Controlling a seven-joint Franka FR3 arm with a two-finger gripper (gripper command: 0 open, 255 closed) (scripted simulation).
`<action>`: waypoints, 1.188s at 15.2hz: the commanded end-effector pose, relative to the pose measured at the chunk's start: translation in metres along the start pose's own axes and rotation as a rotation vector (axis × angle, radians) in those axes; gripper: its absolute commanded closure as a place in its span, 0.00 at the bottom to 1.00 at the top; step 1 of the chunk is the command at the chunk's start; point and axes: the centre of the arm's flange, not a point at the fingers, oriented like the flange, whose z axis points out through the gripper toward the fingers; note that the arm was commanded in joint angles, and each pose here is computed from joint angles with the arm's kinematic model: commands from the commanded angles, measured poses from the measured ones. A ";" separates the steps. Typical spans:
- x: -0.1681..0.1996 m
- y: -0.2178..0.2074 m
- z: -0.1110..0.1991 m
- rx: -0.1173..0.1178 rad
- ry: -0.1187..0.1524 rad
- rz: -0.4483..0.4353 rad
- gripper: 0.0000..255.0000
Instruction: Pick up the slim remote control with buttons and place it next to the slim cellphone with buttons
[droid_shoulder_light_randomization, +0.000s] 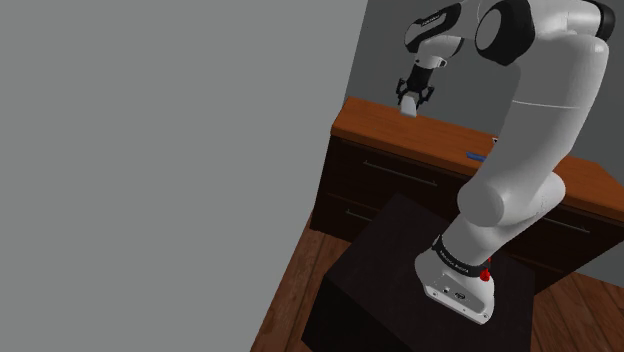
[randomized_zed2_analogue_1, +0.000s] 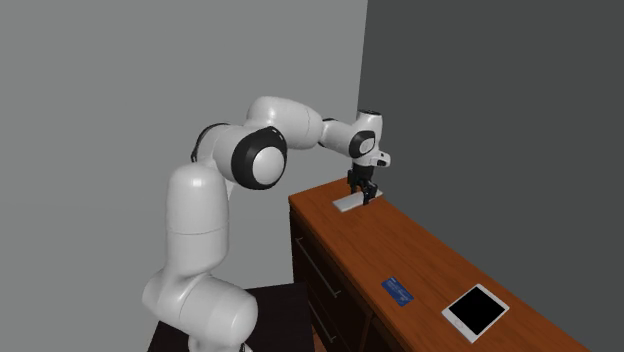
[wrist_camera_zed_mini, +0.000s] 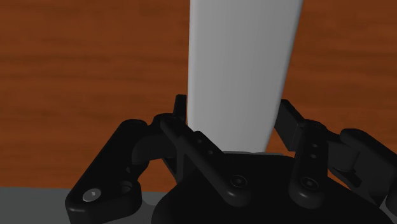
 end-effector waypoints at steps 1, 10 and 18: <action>0.003 0.027 0.002 0.001 0.001 -0.001 1.00; 0.012 0.145 0.003 0.001 0.001 -0.001 1.00; 0.020 0.250 0.003 0.001 0.001 -0.001 1.00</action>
